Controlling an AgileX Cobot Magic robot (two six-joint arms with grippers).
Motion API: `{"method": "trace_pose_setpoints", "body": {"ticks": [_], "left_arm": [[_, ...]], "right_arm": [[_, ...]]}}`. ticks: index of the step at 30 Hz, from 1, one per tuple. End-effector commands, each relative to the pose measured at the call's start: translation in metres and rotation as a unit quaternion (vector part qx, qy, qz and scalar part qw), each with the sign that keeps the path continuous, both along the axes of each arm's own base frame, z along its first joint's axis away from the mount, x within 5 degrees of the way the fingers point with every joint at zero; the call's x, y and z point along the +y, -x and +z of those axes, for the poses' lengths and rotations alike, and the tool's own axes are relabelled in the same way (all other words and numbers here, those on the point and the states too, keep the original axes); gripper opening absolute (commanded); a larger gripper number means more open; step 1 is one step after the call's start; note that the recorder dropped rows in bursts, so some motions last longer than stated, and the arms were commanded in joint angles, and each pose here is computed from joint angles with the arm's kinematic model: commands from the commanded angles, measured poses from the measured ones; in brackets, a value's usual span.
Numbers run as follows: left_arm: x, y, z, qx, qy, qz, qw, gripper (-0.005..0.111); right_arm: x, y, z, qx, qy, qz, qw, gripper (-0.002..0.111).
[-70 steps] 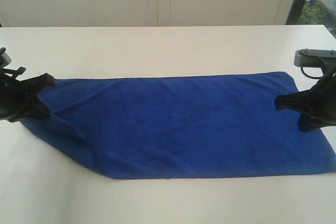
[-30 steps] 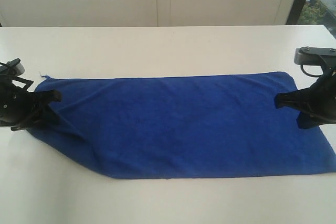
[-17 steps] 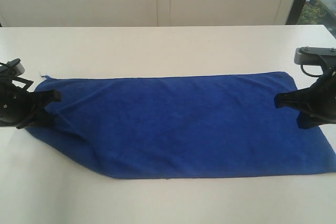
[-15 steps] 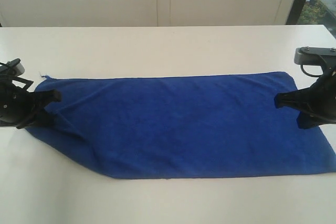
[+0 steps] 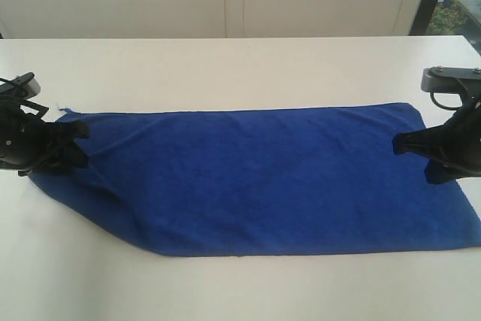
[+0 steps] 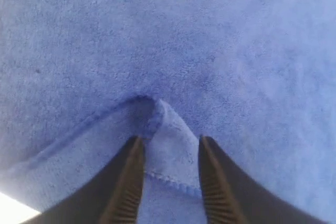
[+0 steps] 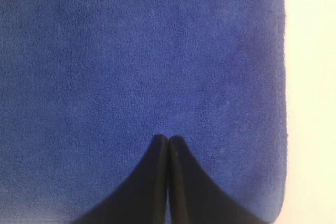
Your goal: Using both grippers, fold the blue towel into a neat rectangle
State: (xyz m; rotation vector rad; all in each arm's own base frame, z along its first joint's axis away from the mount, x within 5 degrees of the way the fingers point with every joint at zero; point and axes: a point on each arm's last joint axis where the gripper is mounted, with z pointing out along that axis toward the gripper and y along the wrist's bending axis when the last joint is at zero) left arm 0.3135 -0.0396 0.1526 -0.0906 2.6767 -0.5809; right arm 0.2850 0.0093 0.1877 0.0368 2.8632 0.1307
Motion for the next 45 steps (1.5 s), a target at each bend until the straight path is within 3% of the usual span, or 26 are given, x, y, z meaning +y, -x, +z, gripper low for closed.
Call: {"method": "trace_pose_setpoints", "body": {"ticks": [1,6,17,23,33,37,45], "left_arm": [[-0.001,0.000,-0.006,0.017,0.011,-0.003,1.000,0.044],[0.000,-0.001,-0.010,0.017,0.004,-0.010,1.000,0.041],[-0.001,-0.001,-0.016,0.027,0.004,-0.011,1.000,0.000],[-0.001,-0.001,-0.012,0.020,0.004,-0.011,1.000,0.000],[-0.003,0.009,0.055,-0.071,0.005,-0.047,0.996,0.000],[-0.006,0.021,0.066,-0.059,0.010,-0.083,0.995,0.000],[-0.003,0.029,0.064,-0.034,-0.017,-0.094,0.995,0.000]], "right_arm": [[-0.002,-0.002,0.005,-0.015,0.002,0.002,1.000,0.000],[-0.002,-0.002,0.005,-0.015,0.002,0.002,1.000,0.000],[-0.002,-0.002,0.005,-0.015,0.002,0.002,1.000,0.000],[-0.002,-0.002,0.005,-0.015,0.002,0.002,1.000,0.000],[-0.002,-0.002,0.005,-0.014,0.002,0.002,1.000,0.000],[-0.002,-0.002,0.005,-0.013,0.002,0.002,1.000,0.000],[-0.002,-0.002,0.004,-0.011,0.002,0.002,1.000,0.000]]}}
